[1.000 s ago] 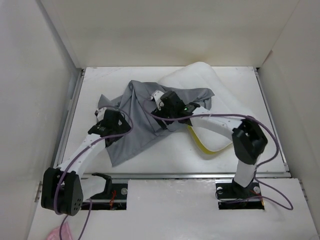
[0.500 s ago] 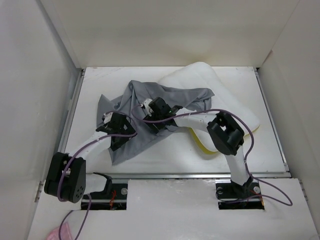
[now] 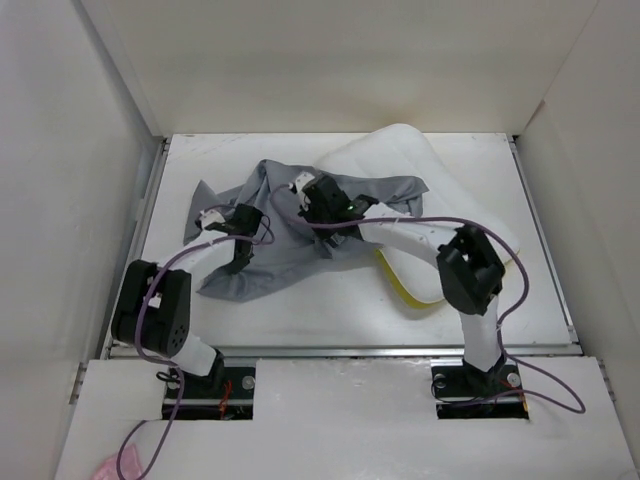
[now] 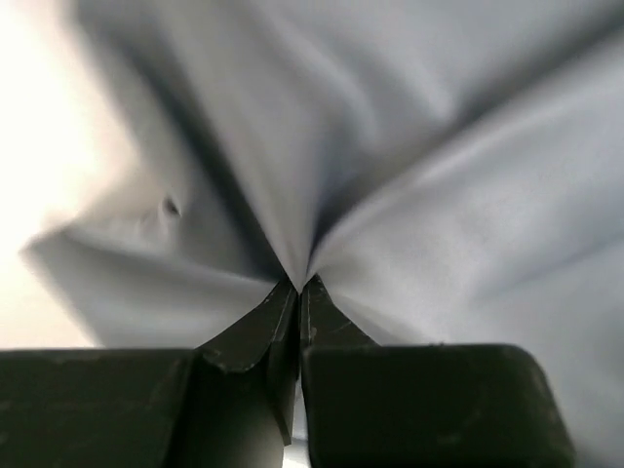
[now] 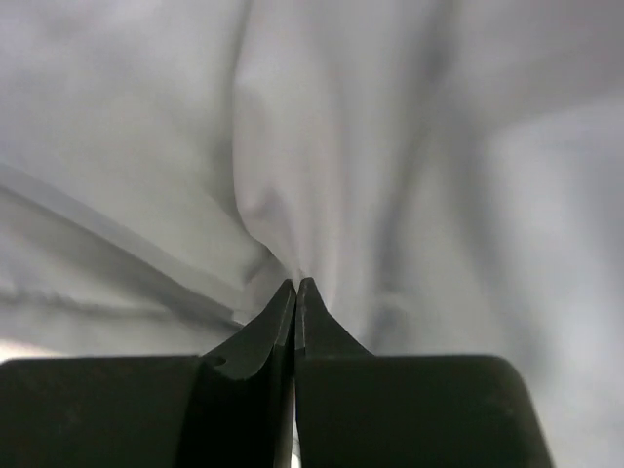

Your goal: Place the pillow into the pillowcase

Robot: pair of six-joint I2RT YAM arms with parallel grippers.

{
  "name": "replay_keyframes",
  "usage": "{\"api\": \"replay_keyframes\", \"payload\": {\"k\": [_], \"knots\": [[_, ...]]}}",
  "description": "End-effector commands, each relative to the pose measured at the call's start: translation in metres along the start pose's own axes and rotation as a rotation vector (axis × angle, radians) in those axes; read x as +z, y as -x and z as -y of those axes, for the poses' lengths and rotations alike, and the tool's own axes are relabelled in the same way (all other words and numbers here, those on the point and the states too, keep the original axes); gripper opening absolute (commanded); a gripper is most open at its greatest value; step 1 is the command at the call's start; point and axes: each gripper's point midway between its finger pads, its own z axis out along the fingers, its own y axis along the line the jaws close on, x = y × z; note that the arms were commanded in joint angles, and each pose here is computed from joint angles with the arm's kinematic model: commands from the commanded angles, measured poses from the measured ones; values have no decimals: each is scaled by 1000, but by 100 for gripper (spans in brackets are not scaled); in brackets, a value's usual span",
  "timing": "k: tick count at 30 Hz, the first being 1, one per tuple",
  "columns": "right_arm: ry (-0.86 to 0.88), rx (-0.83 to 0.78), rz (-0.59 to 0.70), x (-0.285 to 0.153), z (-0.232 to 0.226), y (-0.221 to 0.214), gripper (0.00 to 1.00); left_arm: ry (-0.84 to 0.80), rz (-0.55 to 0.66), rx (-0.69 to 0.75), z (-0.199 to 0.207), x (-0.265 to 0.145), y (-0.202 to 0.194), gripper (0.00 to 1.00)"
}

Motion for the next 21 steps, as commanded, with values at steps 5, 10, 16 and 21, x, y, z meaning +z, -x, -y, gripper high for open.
{"api": "replay_keyframes", "payload": {"k": [5, 10, 16, 21], "knots": [[-51, 289, 376, -120, 130, 128, 0, 211, 247, -137, -42, -6, 98, 0], [-130, 382, 412, -109, 226, 143, 0, 311, 239, -199, -76, 21, 130, 0], [-147, 431, 478, -77, 297, 159, 1, 447, 221, -233, -109, 51, 165, 0], [-114, 385, 552, -81, 306, 175, 65, 456, 303, -293, -114, 38, 243, 0]]}}
